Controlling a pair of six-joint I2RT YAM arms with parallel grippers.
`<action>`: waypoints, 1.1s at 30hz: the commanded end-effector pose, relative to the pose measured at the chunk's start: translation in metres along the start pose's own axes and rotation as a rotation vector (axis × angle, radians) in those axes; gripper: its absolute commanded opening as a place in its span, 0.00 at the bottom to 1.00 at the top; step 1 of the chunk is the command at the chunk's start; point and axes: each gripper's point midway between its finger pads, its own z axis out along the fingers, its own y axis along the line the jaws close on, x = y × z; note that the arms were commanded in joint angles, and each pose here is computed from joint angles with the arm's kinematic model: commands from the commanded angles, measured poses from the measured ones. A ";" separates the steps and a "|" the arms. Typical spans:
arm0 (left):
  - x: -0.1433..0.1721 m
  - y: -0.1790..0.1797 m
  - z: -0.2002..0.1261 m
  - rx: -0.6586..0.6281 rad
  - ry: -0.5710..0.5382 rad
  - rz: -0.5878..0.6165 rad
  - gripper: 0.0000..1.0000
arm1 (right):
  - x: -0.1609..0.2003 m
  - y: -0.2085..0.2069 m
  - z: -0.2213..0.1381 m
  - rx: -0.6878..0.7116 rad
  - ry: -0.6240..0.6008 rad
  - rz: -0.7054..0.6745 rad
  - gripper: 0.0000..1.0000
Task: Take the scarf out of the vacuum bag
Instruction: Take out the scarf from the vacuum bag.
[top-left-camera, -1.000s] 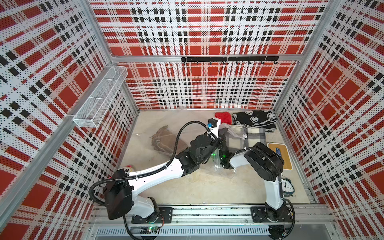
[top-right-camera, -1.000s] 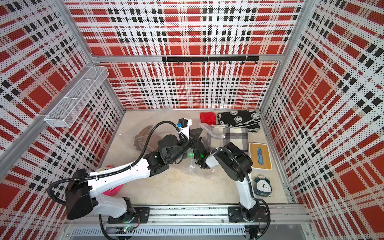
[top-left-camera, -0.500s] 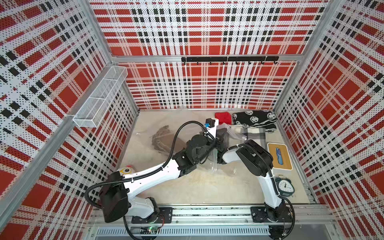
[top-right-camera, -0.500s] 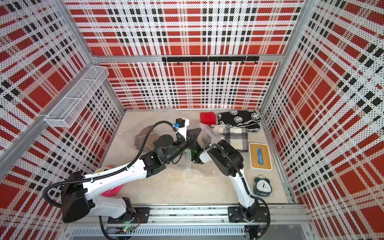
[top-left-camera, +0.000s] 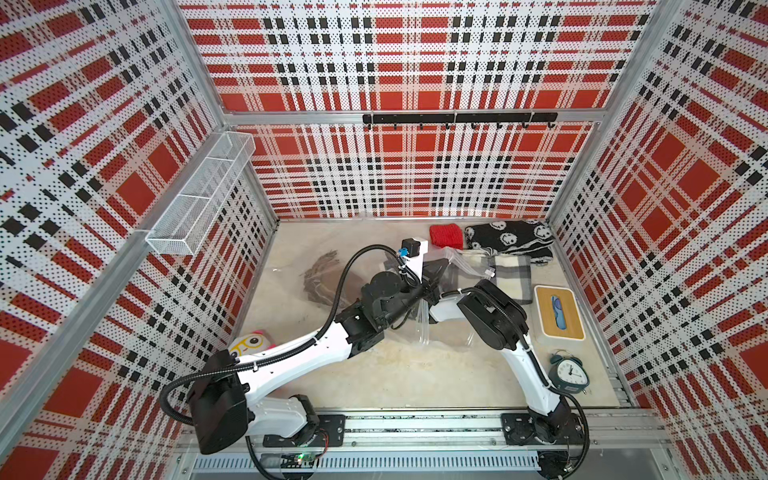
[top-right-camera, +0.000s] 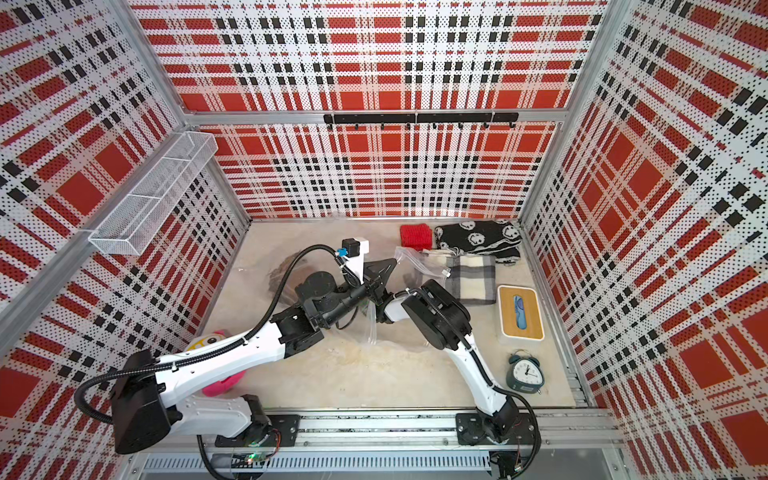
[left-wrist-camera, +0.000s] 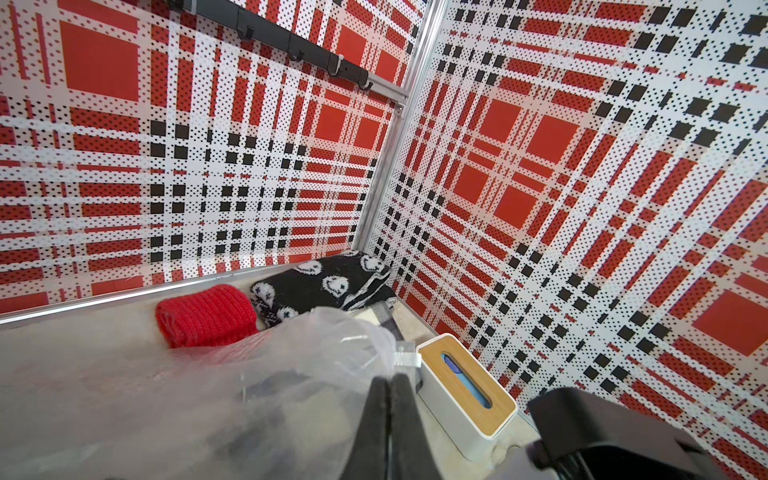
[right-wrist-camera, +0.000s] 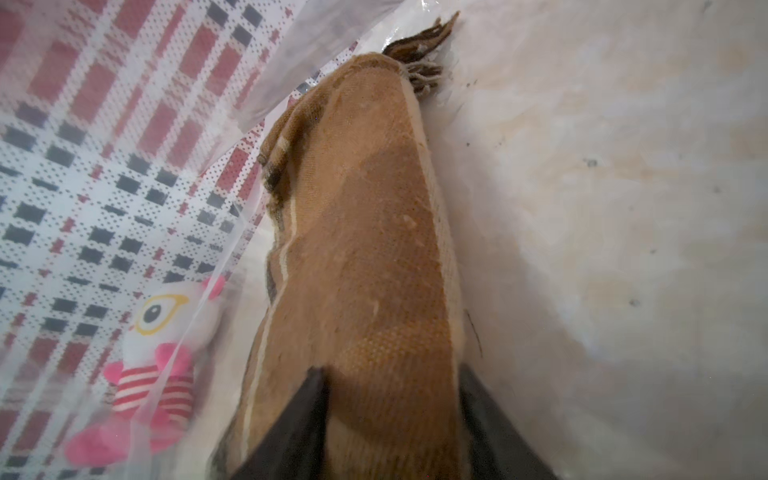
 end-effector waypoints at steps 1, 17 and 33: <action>-0.019 0.007 -0.012 -0.032 -0.078 -0.011 0.00 | 0.003 0.002 -0.003 -0.002 -0.007 -0.017 0.23; -0.003 0.065 -0.024 -0.327 -0.102 0.065 0.00 | 0.000 0.000 -0.083 0.120 -0.046 -0.074 0.02; 0.007 0.078 -0.029 -0.347 -0.093 0.056 0.00 | 0.013 -0.014 -0.150 0.197 -0.058 -0.075 0.00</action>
